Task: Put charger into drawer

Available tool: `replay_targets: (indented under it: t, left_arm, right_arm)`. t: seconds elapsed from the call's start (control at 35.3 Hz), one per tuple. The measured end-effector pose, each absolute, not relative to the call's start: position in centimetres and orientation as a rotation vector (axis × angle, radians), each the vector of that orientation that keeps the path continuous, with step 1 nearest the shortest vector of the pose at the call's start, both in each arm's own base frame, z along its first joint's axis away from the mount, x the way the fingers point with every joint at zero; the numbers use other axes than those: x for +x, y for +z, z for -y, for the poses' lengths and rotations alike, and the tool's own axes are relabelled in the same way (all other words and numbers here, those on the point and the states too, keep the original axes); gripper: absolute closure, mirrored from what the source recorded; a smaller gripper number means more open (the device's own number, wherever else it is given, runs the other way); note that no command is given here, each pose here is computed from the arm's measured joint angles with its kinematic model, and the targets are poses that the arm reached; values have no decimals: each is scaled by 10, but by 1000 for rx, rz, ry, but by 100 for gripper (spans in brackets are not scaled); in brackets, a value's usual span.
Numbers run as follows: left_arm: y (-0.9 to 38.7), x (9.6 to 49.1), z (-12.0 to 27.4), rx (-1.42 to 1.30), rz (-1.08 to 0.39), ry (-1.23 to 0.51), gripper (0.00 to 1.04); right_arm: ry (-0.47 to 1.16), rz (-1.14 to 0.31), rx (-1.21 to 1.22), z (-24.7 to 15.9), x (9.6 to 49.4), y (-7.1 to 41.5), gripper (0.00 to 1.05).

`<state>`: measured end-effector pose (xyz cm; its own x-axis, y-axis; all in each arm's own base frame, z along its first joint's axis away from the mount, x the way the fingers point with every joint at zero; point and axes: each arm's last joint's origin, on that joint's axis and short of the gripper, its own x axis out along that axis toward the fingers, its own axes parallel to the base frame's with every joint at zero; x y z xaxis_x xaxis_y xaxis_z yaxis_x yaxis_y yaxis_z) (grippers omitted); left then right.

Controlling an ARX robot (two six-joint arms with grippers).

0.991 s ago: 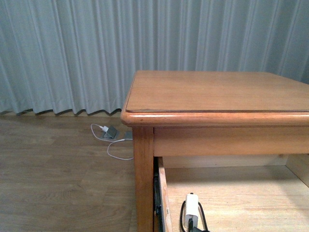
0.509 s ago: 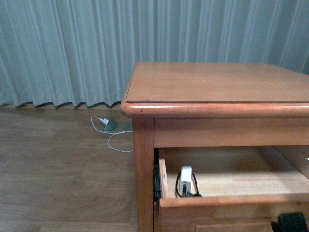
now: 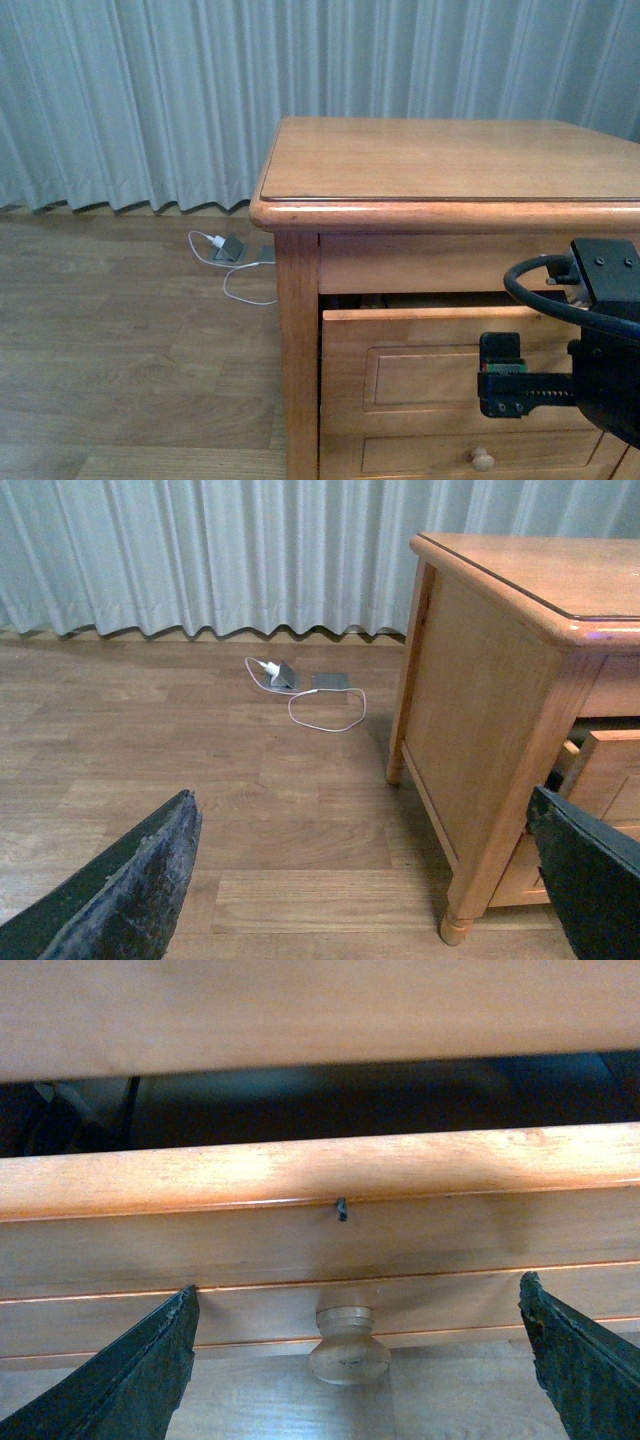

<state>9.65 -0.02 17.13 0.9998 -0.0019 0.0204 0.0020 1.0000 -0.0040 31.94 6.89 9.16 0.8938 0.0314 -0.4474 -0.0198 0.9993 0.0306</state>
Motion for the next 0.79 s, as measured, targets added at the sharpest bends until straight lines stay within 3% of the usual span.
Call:
replay_targets:
  t: [0.51,0.79]
  left_arm:
    - [171,96,0,-4,20,-2,6]
    - [171,96,0,-4,20,-2,6]
  right_arm:
    - [34,-402,44,-66,342,85,9]
    - [132,-412,47,-57,296,120,9]
